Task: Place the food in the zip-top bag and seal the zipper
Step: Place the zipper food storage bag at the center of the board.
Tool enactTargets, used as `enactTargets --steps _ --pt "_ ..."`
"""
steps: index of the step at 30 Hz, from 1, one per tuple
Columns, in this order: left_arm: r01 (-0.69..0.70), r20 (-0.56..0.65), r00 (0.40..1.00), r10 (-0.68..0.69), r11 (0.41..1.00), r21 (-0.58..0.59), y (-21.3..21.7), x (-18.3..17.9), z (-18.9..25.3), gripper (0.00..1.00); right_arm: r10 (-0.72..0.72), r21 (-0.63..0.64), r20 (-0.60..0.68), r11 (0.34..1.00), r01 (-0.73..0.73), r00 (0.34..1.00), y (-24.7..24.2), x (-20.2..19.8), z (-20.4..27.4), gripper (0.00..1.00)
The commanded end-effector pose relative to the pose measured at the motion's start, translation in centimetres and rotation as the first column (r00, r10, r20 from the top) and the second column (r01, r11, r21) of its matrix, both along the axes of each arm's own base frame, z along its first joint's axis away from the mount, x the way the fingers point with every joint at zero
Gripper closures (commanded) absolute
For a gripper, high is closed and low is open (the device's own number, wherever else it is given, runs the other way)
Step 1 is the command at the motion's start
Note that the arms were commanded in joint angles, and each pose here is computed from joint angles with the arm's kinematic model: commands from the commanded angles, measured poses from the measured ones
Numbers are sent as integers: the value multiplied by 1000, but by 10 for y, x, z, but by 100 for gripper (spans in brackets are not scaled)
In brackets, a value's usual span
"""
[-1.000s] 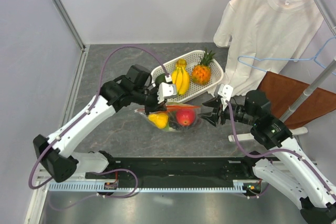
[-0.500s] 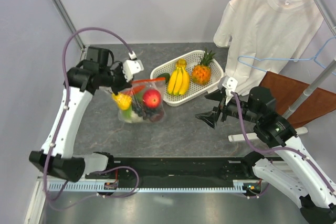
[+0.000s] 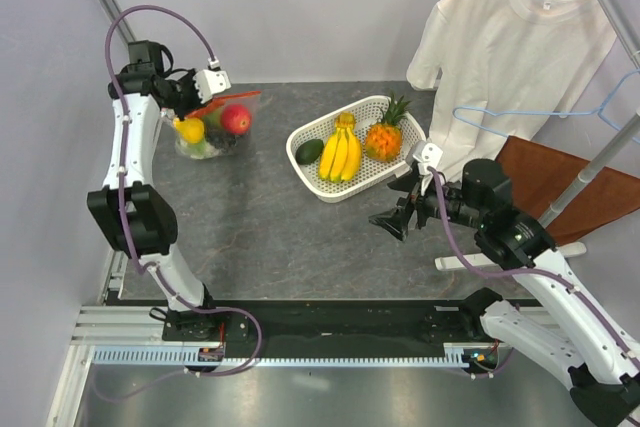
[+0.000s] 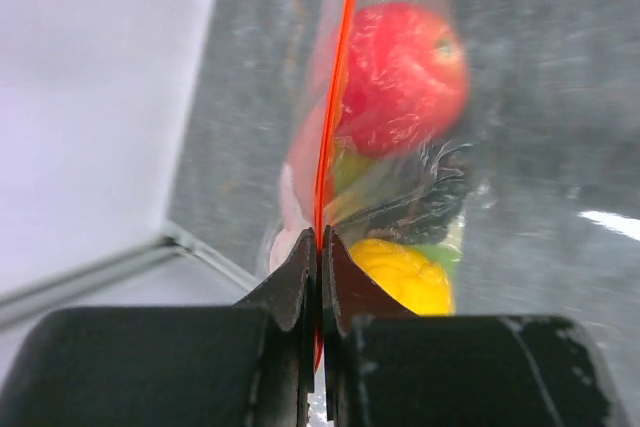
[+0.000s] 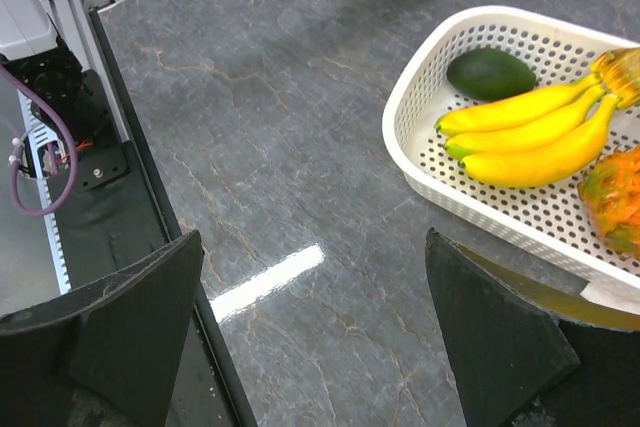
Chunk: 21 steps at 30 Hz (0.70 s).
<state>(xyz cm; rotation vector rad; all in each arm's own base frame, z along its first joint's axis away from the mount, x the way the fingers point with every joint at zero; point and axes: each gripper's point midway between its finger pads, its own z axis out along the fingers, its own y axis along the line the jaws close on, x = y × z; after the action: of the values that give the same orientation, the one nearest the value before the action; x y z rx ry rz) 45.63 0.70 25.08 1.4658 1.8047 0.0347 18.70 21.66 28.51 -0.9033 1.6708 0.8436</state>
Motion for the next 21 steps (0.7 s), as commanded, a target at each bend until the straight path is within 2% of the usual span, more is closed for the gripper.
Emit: enactTargets --steps 1,4,5,6,7,8,9,10,11,12,14,15,16,17,18,19,21 --pt "92 223 968 -116 989 115 5 53 36 98 -11 8 27 1000 10 1000 1 7 14 2" --pt "114 134 983 -125 989 91 2 33 2 98 -9 9 32 1000 9 999 -1 3 16 2" --pt "128 147 979 -142 987 100 -3 16 9 98 -9 1 28 1000 9 1000 -2 1 13 2" --pt "150 48 987 -153 986 74 -7 -7 -32 98 -9 0 35 1000 9 999 -4 -1 14 2" --pt "174 32 984 -178 981 84 -9 -24 -42 98 -8 -6 41 1000 9 999 -6 -3 14 2" --pt "196 -71 979 -192 979 55 -13 -57 -84 98 -6 -16 34 1000 7 999 -7 -5 11 2" --pt "206 -51 978 -203 976 70 -16 -77 -78 97 -4 -15 40 1000 5 999 -9 -8 12 2" --pt "230 -71 972 -225 971 71 -19 -95 -90 96 -1 -22 46 1000 2 999 -10 -8 11 2" --pt "248 -159 958 -239 968 42 -24 -127 -125 96 2 -31 38 1000 0 999 -11 -10 8 2" --pt "257 -135 959 -248 965 54 -26 -143 -122 94 5 -35 40 999 -3 999 -12 -11 6 2" --pt "270 -205 943 -260 963 20 -32 -179 -153 87 9 -50 37 999 -7 999 -13 -13 0 2" --pt "271 -200 944 -263 962 12 -36 -189 -154 81 3 -53 41 999 0 999 -14 -12 -1 2" --pt "262 -213 943 -256 965 0 -37 -197 -159 59 -1 -61 35 998 3 999 -16 -13 -4 2" --pt "244 -239 941 -241 970 -18 -39 -208 -168 50 -5 -70 33 998 7 999 -17 -13 -6 2" --pt "228 -239 943 -231 973 -38 -42 -210 -166 33 -9 -73 33 997 11 999 -18 -13 -6 2" --pt "174 -245 952 -185 982 -68 -44 -214 -160 2 -19 -82 29 996 22 999 -20 -13 -8 2" --pt "129 -238 958 -159 982 -136 -53 -216 -138 0 -29 -93 43 995 33 999 -24 -14 -8 2"
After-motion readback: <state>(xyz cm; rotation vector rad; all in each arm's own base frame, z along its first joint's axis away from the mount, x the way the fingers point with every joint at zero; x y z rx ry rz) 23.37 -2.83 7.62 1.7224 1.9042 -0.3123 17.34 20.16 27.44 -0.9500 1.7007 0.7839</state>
